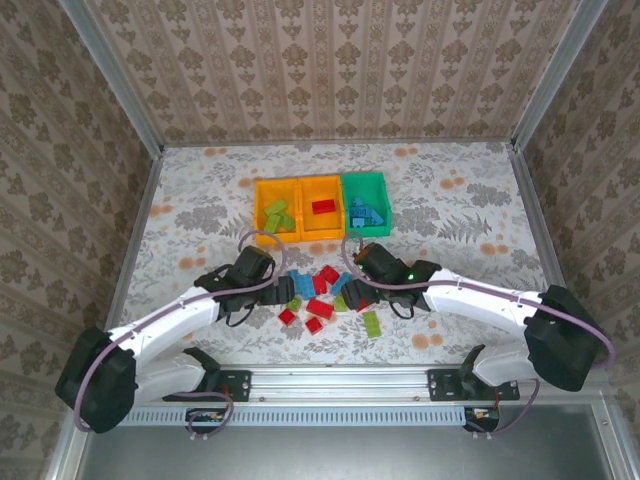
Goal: Sort the legos into containers by color
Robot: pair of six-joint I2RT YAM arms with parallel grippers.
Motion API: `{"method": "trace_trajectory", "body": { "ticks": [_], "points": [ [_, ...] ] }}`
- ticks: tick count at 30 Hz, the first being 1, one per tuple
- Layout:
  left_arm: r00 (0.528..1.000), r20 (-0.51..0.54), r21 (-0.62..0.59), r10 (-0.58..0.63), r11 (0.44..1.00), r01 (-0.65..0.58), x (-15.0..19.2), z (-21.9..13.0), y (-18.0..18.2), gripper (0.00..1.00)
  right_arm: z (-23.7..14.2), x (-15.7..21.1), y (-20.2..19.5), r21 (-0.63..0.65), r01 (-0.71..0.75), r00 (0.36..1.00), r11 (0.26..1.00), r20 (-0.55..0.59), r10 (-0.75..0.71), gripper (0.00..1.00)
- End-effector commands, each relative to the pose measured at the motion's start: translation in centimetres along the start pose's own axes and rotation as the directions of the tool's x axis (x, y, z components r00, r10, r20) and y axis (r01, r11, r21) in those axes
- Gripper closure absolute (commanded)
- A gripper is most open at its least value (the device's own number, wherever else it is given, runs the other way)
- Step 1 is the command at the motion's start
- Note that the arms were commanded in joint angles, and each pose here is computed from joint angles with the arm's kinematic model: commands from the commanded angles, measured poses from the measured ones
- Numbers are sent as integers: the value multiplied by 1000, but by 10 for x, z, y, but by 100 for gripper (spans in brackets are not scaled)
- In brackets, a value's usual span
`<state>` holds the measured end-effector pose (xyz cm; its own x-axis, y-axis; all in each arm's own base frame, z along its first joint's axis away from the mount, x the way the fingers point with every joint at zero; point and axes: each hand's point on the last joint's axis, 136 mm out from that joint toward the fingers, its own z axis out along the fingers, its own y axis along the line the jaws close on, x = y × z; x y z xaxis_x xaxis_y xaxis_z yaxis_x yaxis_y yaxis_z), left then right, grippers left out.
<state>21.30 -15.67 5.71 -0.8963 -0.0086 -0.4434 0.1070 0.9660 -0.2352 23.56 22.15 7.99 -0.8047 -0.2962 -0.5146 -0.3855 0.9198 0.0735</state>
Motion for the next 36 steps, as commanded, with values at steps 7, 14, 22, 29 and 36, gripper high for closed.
{"method": "trace_trajectory", "body": {
  "ticks": [7,14,22,29,36],
  "points": [
    [998,28,19,49,999,-49,3,-4,-5,0,9,24,-1,73,99,994,992,-51,-96,4],
    [998,46,17,48,999,-49,2,-8,-4,0,30,38,-2,103,123,986,987,-129,-109,11],
    [998,53,29,47,998,-48,1,-9,-6,0,40,38,-4,129,129,984,983,-142,-111,22],
    [997,53,27,54,998,-56,2,-10,-5,0,44,35,-5,154,124,984,980,-147,-101,38],
    [996,61,30,59,998,-60,3,-13,-4,0,15,10,-1,115,71,997,991,-24,-69,45]
  ]
}}
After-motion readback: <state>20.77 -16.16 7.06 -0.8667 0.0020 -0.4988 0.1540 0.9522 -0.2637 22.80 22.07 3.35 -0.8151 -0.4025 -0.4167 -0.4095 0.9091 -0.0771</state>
